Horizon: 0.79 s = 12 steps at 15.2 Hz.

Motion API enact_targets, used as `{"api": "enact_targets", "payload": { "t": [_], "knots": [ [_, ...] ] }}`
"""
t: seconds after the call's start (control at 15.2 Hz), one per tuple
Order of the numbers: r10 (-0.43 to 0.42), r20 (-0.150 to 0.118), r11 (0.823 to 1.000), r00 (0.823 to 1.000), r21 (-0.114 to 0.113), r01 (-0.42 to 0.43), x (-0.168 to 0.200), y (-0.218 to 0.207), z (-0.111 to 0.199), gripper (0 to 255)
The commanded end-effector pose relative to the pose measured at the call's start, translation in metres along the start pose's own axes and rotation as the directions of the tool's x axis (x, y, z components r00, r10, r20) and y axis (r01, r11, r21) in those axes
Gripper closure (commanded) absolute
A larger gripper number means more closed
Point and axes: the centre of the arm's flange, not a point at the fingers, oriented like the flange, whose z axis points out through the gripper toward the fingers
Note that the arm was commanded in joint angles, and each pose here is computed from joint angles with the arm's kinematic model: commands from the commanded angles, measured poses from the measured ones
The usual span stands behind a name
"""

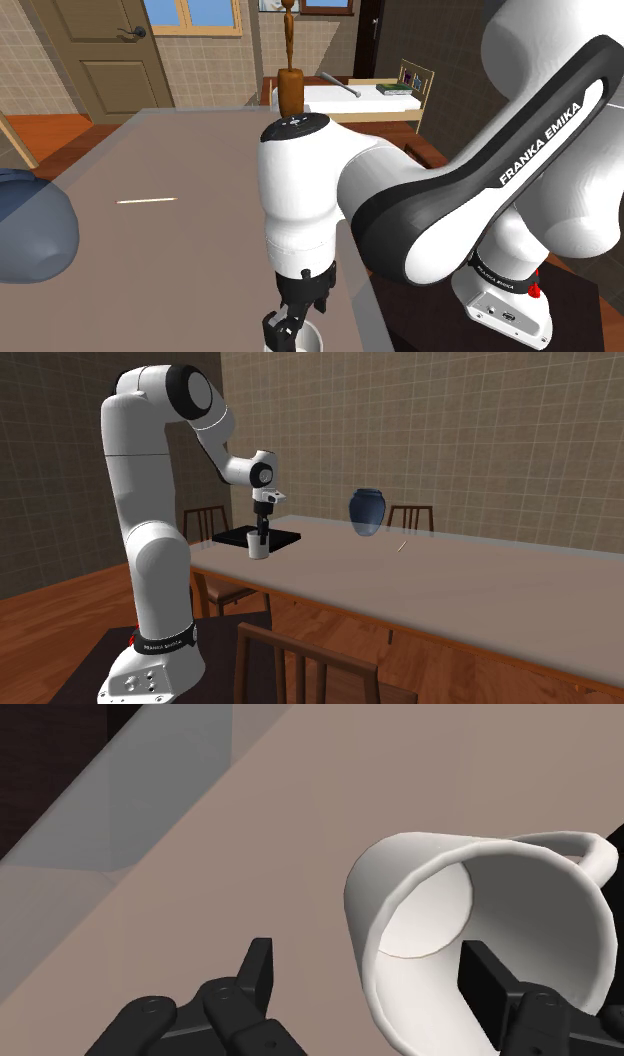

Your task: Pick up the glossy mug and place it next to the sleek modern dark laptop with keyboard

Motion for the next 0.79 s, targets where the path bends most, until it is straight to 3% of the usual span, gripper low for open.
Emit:
{"api": "enact_targets", "payload": {
  "t": [0.0,0.13,0.4,0.73],
  "knots": [
    [0.000,0.000,1.000,1.000,0.000,0.000,0.000,0.000,0.000,0],
    [0.000,0.000,1.000,1.000,0.000,0.000,0.000,0.000,0.000,0],
    [0.000,0.000,1.000,1.000,0.000,0.000,0.000,0.000,-0.050,0],
    [0.000,0.000,1.000,1.000,0.000,0.000,0.000,0.000,-0.050,0]
  ]
}}
